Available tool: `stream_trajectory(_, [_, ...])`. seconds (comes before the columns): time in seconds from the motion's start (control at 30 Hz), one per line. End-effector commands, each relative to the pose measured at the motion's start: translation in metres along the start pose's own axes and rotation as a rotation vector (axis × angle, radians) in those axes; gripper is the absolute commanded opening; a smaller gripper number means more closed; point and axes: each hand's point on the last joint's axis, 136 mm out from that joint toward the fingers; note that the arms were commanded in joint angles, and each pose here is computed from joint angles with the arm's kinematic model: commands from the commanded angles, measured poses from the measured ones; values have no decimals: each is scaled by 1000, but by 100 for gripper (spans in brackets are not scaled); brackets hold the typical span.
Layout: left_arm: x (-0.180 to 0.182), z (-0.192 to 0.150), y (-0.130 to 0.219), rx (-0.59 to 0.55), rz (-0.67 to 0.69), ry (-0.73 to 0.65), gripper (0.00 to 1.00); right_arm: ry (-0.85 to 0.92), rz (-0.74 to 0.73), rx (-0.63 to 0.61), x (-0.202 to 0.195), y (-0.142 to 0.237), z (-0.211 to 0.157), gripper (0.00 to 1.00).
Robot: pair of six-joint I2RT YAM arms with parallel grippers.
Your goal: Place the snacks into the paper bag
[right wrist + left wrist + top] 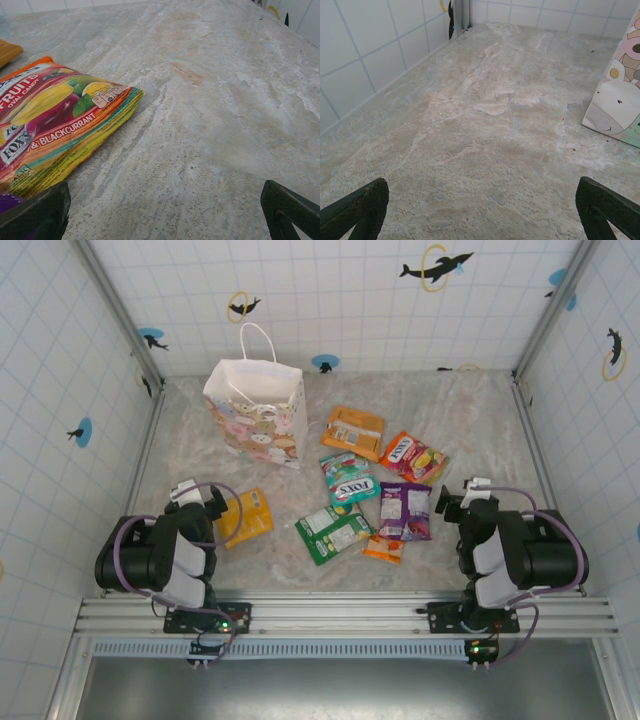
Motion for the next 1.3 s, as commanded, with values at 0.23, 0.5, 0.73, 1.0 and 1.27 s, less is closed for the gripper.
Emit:
stream_trajectory(0.23, [-3,17,2,-2,10,-2,96,19,25,-22,2,-3,31,100])
stream_trajectory(0.5, [-28,39,-6,38,-68,53,90,-96,81,-42,9,-2,62,100])
stream_trajectory(0.73, [-78,94,-12,195,-189,78,81,-191,155,40,24,0,107,100])
stream_trajectory(1.0, [-134,158,33,399,-425,42,75,-117,309,182,76,24,158,100])
stream_trajectory(1.27, [-140,219,50,486,-353,98,73,41,445,251,149,46,209,100])
Point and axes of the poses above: each hand's point on the last joint's axis, 136 mm out from that joint toward the fingers, its own y axis back along the fingers, its own x axis along the line the jaws close on, z = x × y, and after that the axes turned 9 degrees about y, right-handed
